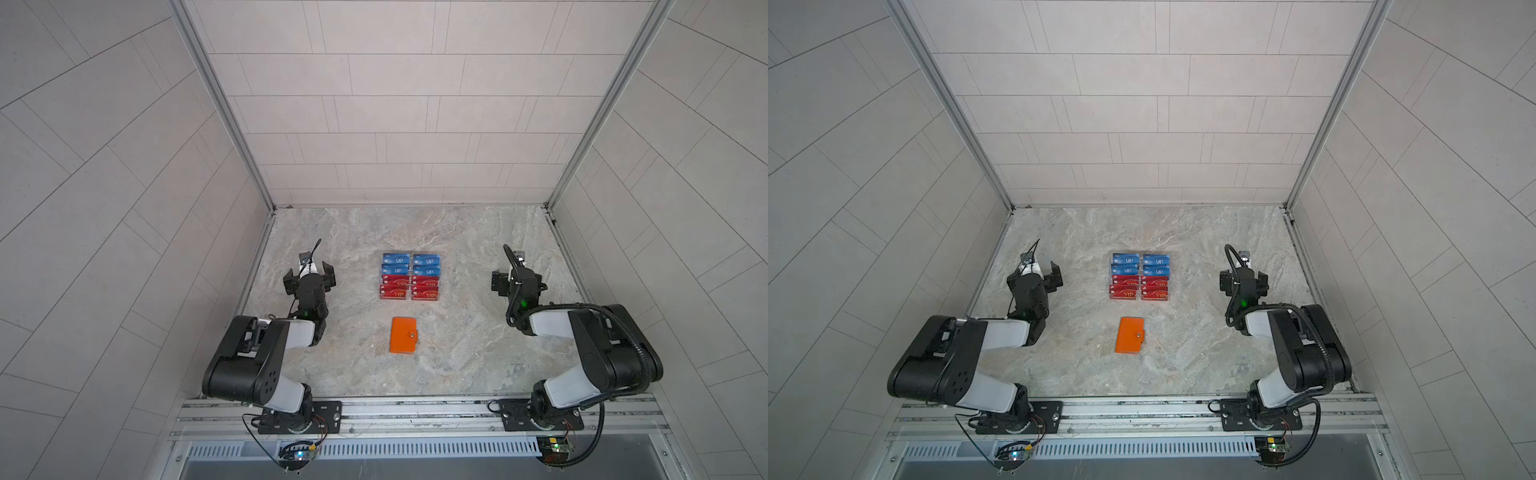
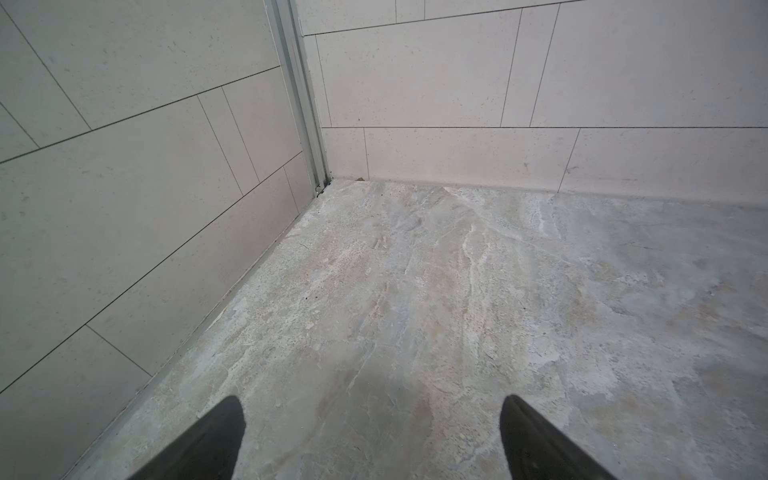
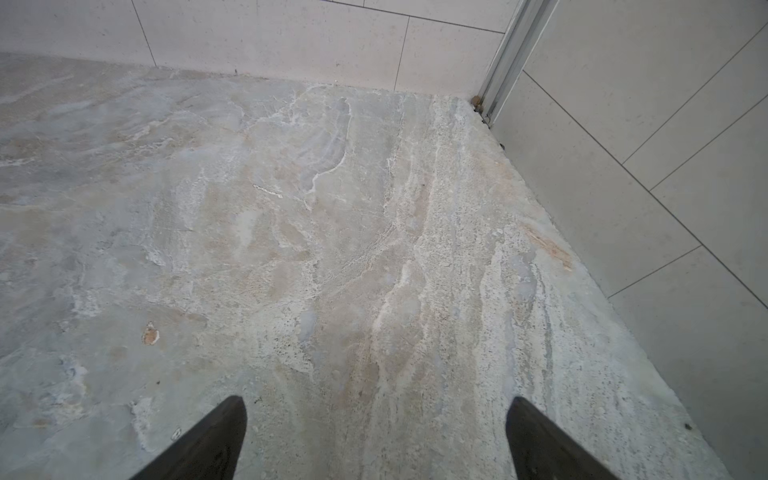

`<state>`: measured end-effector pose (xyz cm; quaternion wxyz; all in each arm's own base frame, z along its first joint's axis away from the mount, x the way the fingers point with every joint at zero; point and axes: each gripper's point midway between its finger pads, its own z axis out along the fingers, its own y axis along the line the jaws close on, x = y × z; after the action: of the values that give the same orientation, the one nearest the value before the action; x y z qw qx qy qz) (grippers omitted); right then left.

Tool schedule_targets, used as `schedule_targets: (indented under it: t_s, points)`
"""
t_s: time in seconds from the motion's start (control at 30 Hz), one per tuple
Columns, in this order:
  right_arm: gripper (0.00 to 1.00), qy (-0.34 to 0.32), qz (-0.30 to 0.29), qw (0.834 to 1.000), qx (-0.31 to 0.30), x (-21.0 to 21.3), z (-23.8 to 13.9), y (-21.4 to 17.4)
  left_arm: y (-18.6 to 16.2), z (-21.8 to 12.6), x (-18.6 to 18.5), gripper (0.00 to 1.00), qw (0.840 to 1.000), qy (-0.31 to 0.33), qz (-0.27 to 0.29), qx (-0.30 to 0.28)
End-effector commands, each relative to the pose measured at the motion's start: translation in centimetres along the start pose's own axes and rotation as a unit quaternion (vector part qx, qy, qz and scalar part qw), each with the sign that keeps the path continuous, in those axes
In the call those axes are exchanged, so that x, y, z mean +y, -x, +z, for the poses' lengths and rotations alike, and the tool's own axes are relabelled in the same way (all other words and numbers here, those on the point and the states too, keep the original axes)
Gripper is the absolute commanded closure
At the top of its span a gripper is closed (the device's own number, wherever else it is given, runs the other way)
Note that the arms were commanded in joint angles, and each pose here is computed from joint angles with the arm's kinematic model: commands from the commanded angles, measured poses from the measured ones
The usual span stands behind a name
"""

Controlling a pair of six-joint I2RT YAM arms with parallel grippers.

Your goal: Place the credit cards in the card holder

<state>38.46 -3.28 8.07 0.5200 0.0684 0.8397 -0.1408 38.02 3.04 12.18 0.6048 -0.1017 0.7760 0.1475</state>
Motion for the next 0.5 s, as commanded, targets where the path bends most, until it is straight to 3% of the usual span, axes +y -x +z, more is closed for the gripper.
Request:
schedule_targets:
  t_s: [0.0, 0.47]
  points:
    - [0.0, -0.003, -0.002, 1.0, -0.01, -0.13, 0.11, 0.94, 0.6, -0.25, 0.19, 0.0, 1.0, 0.002, -0.008, -0.012]
    - [0.0, -0.003, -0.001, 1.0, -0.01, -0.12, 0.13, 0.93, 0.61, -0.26, 0.19, 0.0, 1.0, 0.002, -0.008, -0.012]
